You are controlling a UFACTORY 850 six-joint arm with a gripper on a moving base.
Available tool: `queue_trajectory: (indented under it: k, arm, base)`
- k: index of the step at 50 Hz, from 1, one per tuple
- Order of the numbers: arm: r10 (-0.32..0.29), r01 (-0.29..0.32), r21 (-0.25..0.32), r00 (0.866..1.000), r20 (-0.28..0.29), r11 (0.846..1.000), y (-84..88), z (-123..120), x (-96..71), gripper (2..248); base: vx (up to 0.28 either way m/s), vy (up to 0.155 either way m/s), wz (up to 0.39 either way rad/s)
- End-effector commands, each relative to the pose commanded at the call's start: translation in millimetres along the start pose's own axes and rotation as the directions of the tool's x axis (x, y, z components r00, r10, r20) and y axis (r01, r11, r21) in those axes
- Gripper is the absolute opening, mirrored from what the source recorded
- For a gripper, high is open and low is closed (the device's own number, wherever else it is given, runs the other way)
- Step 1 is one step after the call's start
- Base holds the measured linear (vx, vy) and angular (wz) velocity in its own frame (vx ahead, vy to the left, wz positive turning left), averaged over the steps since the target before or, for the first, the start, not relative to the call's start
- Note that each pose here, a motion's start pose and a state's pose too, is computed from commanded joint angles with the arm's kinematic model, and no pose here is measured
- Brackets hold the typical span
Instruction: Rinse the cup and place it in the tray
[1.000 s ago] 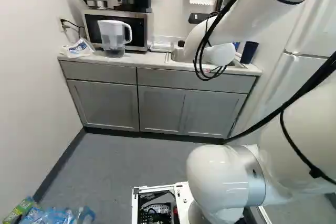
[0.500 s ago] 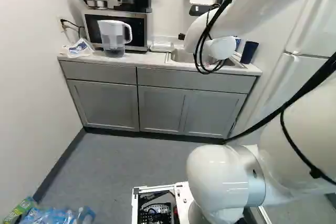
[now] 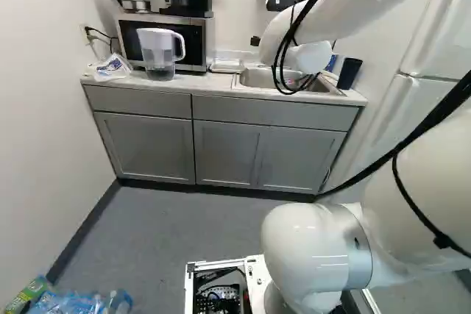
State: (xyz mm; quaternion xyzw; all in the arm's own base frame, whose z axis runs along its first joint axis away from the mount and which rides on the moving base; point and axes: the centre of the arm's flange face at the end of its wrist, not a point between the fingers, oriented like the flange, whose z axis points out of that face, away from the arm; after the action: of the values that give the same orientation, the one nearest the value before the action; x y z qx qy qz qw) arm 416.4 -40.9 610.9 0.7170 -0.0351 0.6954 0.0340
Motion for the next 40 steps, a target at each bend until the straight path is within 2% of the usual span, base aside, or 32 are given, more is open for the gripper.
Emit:
queue_trajectory:
  k: [40]
  arm:
    - [0.0, 0.0, 0.002, 0.998, -0.063, 1.0, -1.0, 14, 43.3, 247]
  base:
    - [0.0, 0.0, 0.0]
